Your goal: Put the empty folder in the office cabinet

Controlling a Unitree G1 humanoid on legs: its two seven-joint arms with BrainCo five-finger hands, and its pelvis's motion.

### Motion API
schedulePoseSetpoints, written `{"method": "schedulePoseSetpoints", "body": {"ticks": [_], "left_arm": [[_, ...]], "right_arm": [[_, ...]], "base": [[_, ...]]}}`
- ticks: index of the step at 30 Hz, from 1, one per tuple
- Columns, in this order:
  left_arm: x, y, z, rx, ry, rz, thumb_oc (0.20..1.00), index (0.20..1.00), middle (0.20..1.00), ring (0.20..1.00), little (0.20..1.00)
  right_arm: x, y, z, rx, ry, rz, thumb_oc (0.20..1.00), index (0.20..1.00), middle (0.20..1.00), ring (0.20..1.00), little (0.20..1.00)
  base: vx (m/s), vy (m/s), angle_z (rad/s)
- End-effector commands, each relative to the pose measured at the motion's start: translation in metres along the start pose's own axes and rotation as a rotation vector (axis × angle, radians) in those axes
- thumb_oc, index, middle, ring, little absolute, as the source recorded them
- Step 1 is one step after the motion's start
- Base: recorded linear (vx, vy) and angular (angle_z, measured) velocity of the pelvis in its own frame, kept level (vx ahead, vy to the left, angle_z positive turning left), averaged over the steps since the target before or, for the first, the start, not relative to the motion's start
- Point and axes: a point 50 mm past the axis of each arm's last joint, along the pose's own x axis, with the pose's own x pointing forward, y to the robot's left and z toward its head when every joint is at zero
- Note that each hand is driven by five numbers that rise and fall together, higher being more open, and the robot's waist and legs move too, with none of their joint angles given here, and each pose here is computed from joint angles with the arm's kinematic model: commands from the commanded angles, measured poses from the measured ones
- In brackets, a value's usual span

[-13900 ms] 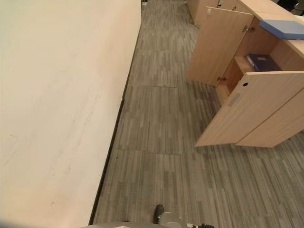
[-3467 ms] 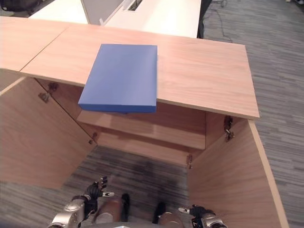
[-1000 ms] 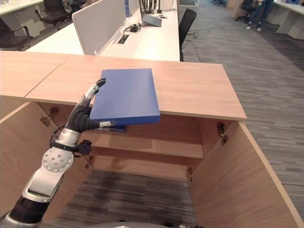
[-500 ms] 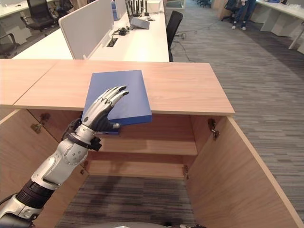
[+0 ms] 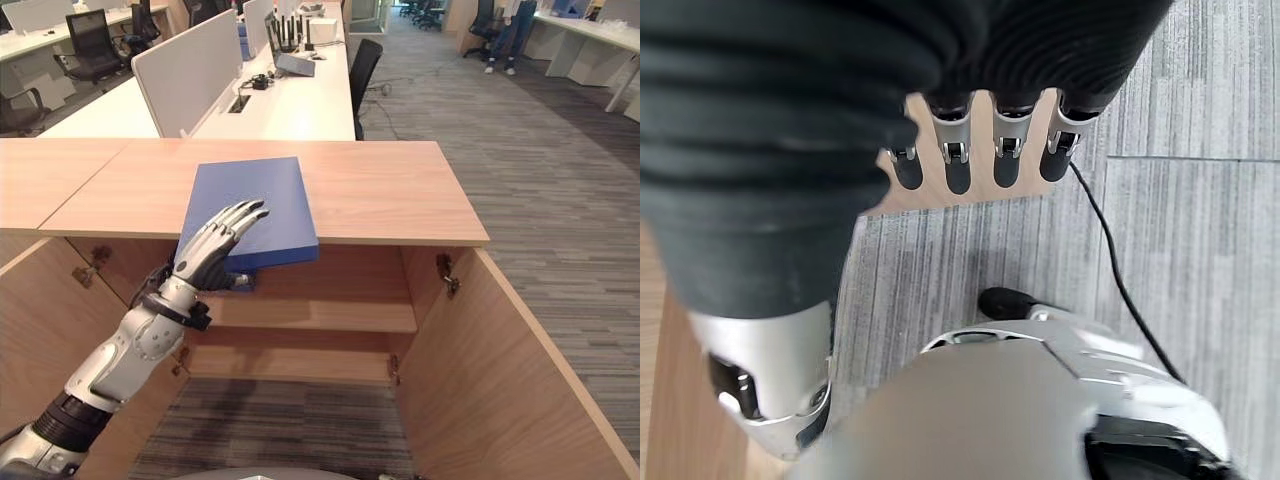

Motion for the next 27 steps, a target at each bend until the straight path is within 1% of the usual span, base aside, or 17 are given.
{"method": "schedulePoseSetpoints", "body": {"ticks": [1,9,14,15,16,19,22,27], "left_arm": [[0.013,0.034,0.005,0.038,-0.051,0.155,1.0,1.0,1.0,1.0,1.0],[0.014,0.014,-0.01,0.057,0.031,0.112,1.0,1.0,1.0,1.0,1.0],[0.017,0.006,-0.018,0.124,0.06,0.099,1.0,1.0,1.0,1.0,1.0],[0.02,0.004,-0.02,0.155,0.061,0.102,1.0,1.0,1.0,1.0,1.0],[0.025,0.003,-0.028,0.25,0.079,0.125,1.0,1.0,1.0,1.0,1.0],[0.037,-0.007,-0.033,0.331,0.091,0.111,1.0,1.0,1.0,1.0,1.0],[0.045,-0.019,-0.033,0.401,0.07,0.054,1.0,1.0,1.0,1.0,1.0],[0.051,-0.032,-0.034,0.485,0.052,-0.007,1.0,1.0,1.0,1.0,1.0]], "right_arm": [[0.001,0.007,0.011,-0.049,-0.01,-0.001,1.0,1.0,1.0,1.0,1.0],[0.001,0.007,0.013,-0.054,-0.016,-0.015,1.0,1.0,1.0,1.0,1.0],[0.001,0.008,0.013,-0.062,-0.015,-0.02,1.0,1.0,1.0,1.0,1.0],[0.001,0.008,0.012,-0.065,-0.014,-0.02,1.0,1.0,1.0,1.0,1.0],[0.001,0.009,0.012,-0.082,-0.014,-0.025,1.0,1.0,1.0,1.0,1.0],[0.001,0.007,0.014,-0.093,-0.02,-0.045,1.0,1.0,1.0,1.0,1.0],[0.001,0.005,0.015,-0.099,-0.022,-0.058,1.0,1.0,1.0,1.0,1.0],[0.001,0.003,0.016,-0.107,-0.023,-0.066,1.0,1.0,1.0,1.0,1.0]], "base": [[0.0,0.0,0.0],[0.0,0.0,0.0],[0.0,0.0,0.0],[0.0,0.0,0.0],[0.0,0.0,0.0],[0.0,-0.002,0.01],[0.01,0.0,-0.06],[0.0,0.001,-0.01]]}}
